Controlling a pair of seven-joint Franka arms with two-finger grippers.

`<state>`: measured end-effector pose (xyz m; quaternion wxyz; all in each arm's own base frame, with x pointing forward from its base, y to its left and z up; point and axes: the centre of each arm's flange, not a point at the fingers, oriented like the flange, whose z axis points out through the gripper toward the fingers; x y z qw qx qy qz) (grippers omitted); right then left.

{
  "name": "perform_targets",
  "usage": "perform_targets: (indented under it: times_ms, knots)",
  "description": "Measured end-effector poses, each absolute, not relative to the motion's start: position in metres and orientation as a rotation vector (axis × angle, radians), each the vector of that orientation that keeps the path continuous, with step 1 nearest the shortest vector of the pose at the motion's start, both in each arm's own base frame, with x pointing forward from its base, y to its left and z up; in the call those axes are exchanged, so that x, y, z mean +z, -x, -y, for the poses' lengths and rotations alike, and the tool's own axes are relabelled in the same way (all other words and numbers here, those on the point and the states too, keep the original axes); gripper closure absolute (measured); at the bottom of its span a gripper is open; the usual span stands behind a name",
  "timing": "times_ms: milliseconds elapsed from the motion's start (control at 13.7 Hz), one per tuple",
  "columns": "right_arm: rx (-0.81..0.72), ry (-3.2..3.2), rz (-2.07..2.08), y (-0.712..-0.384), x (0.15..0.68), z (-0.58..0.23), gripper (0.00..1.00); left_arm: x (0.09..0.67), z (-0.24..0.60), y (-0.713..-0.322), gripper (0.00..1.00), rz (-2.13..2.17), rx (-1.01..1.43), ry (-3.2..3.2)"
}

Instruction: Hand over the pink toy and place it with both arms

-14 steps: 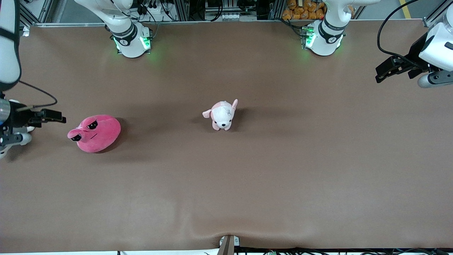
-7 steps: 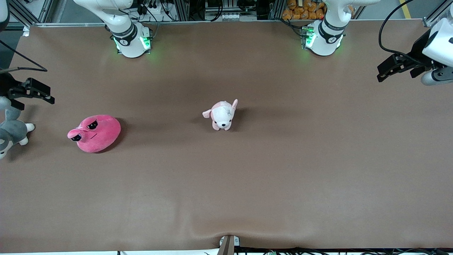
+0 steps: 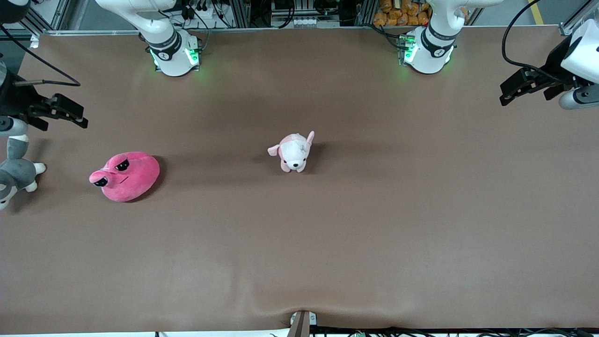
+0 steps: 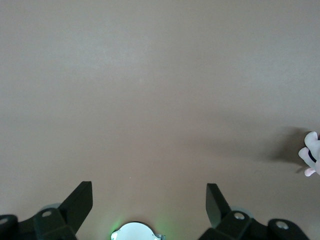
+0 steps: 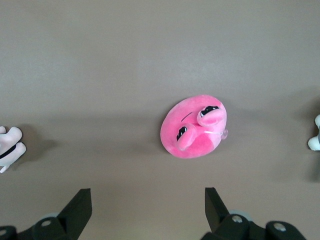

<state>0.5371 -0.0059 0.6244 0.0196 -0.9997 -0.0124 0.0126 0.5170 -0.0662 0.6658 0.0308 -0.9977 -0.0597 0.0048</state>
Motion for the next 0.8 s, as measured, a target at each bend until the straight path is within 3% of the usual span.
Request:
perform_targets:
  times_ms: [803]
  knots:
    - [-0.015,3.101,-0.101,-0.531,0.659,0.017,0.0,0.676,0.058,-0.509,0.0,0.207,0.075,3.066]
